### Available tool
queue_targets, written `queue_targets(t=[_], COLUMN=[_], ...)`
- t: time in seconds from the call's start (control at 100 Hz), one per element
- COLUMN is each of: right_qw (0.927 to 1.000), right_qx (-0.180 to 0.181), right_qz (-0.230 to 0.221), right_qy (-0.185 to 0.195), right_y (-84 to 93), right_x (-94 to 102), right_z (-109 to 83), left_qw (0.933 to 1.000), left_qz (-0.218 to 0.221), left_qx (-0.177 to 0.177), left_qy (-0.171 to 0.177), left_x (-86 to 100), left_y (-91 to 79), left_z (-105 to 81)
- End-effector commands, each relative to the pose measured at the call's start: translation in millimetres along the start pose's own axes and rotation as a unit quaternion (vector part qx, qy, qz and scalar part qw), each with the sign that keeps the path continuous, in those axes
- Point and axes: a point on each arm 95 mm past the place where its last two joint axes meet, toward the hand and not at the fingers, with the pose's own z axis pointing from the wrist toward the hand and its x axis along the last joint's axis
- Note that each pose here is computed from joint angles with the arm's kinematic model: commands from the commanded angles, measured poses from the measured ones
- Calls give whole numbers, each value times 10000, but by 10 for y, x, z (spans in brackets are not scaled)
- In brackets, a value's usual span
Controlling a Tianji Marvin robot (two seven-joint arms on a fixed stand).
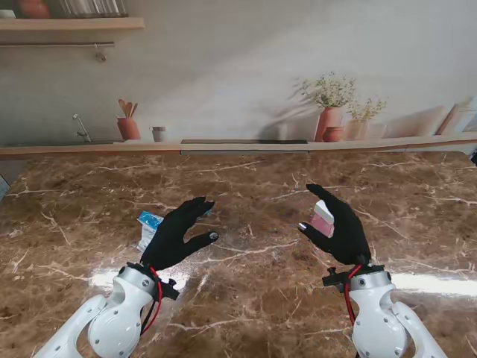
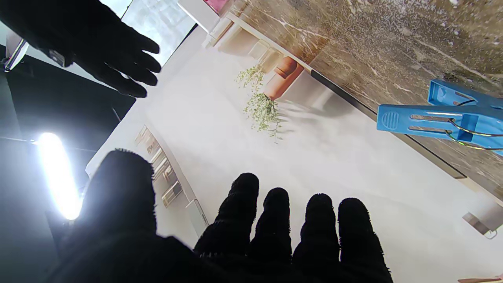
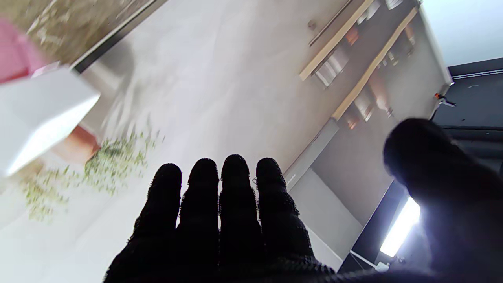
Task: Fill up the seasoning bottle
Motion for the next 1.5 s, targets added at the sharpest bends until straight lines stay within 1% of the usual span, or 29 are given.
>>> queue_targets(t=[0.0, 0.08, 0.14, 0.21, 0.25, 0.36, 0.49, 0.55, 0.69, 0.81, 0.9, 0.98, 1.24, 1.49], right_qw=[9997, 9986, 9974, 9952, 9935, 9874, 9774, 9726, 9631, 9571, 9524, 9505, 9477, 9359], right_qx=[-51, -228, -282, -321, -276, -149, 114, 236, 369, 600, 748, 773, 833, 734], right_qz=[-104, -229, -259, -184, -80, 31, 296, 345, 523, 617, 826, 1045, 1442, 2017], right_qy=[-234, -424, -615, -907, -1100, -1577, -2091, -2285, -2616, -2767, -2836, -2822, -2723, -2793], right_y=[74, 175, 225, 250, 246, 199, 97, 39, -116, -229, -303, -362, -526, -695], right_x=[-114, -233, -335, -469, -551, -782, -1027, -1124, -1298, -1414, -1477, -1491, -1480, -1511], right_z=[-61, -96, -130, -163, -183, -216, -244, -255, -251, -218, -174, -123, 42, 149], left_qw=[10000, 10000, 10000, 10000, 10000, 10000, 10000, 9999, 9999, 9998, 9998, 9998, 9997, 9995], left_qz=[11, 22, 20, -2, -8, 6, 40, 55, 97, 102, 110, 131, 154, 160], left_qx=[-7, -43, -63, -61, -51, -46, -86, -99, -102, -138, -157, -157, -191, -214], left_qy=[-7, 19, 22, 17, 22, 41, 30, 40, 10, -42, -67, -89, -83, -141], left_x=[-15, -20, -24, -25, -21, -15, -7, 2, -2, -17, -20, -21, -16, -16], left_y=[21, 27, 31, 41, 45, 54, 56, 55, 50, 48, 43, 36, 24, 13], left_z=[-5, 5, 14, 23, 27, 36, 28, 21, 2, -20, -39, -53, -92, -113])
